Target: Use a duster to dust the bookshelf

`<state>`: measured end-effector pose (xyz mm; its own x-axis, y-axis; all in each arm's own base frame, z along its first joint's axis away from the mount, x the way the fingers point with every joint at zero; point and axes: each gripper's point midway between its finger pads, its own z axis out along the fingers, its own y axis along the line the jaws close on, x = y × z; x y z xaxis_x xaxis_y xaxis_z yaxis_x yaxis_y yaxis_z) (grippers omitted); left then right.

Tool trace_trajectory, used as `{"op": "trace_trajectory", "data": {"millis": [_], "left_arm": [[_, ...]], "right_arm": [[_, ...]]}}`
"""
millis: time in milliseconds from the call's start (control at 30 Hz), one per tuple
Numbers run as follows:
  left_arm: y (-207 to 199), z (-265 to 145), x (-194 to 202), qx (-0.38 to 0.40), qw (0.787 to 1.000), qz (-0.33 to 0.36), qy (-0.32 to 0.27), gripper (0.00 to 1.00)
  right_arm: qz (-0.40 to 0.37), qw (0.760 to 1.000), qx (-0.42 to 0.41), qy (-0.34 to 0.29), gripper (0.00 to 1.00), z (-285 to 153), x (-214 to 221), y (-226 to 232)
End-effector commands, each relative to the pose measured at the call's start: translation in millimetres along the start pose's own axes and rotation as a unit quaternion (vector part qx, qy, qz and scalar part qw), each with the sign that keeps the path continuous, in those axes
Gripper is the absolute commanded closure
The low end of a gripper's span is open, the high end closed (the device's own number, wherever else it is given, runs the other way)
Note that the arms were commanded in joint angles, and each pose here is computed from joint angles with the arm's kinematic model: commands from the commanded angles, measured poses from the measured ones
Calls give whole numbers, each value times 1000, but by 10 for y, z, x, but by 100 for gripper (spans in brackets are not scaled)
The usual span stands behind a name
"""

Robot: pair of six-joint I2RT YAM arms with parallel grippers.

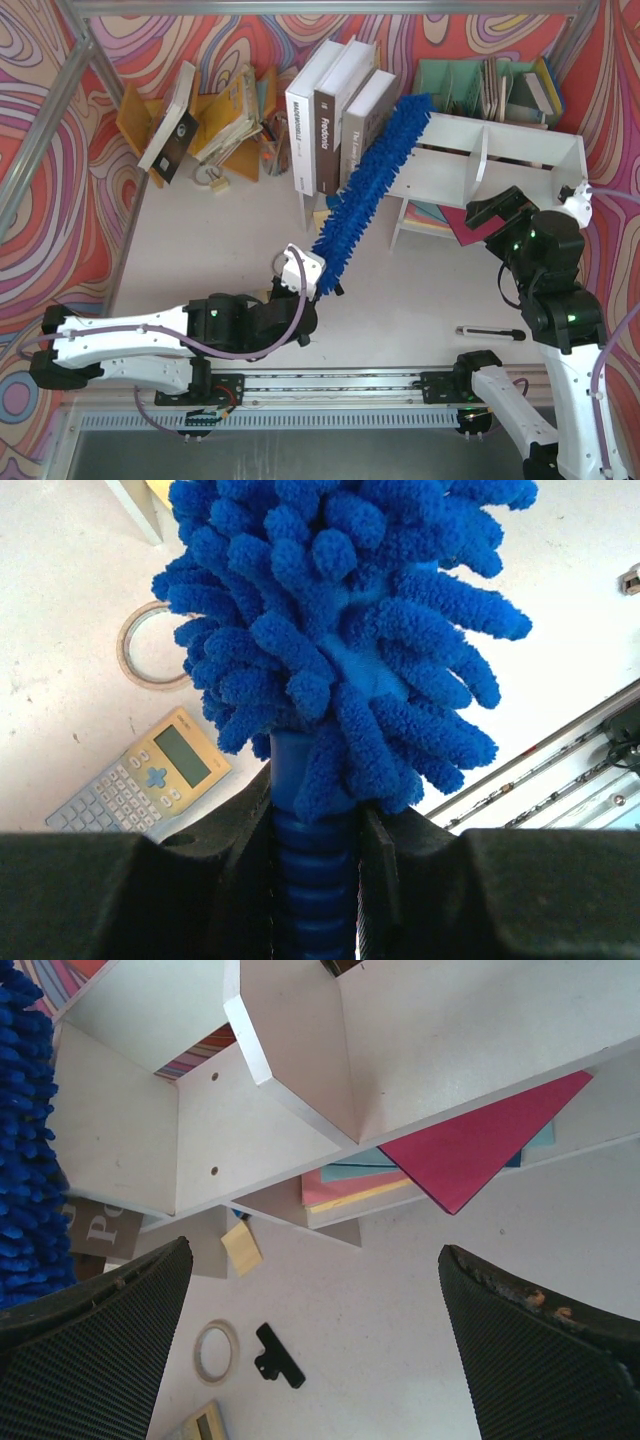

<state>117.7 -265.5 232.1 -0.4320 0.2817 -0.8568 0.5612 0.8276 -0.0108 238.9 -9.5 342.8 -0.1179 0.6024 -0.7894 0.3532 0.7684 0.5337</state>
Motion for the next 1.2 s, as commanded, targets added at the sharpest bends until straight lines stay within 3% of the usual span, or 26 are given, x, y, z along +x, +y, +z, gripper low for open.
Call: {"op": "trace_trajectory", "data": {"millis": [0,333,900,1167], "left_arm": [[13,-104,-331,6,998,-38,-48,100],[-27,-264,-733,23,995,-39,-88,100],[8,111,-148,-9,998,-59,-20,100],[4,-57,-598,-5,996,-60,-60,100]], "right_arm": [[1,1000,-4,-10,1,15,-30,14],[3,1000,-6,-8,1,31,-11,20],[5,1000,-17,-7,1,42,-42,93],[3,1000,-14,-8,1,40,-33,68]]}}
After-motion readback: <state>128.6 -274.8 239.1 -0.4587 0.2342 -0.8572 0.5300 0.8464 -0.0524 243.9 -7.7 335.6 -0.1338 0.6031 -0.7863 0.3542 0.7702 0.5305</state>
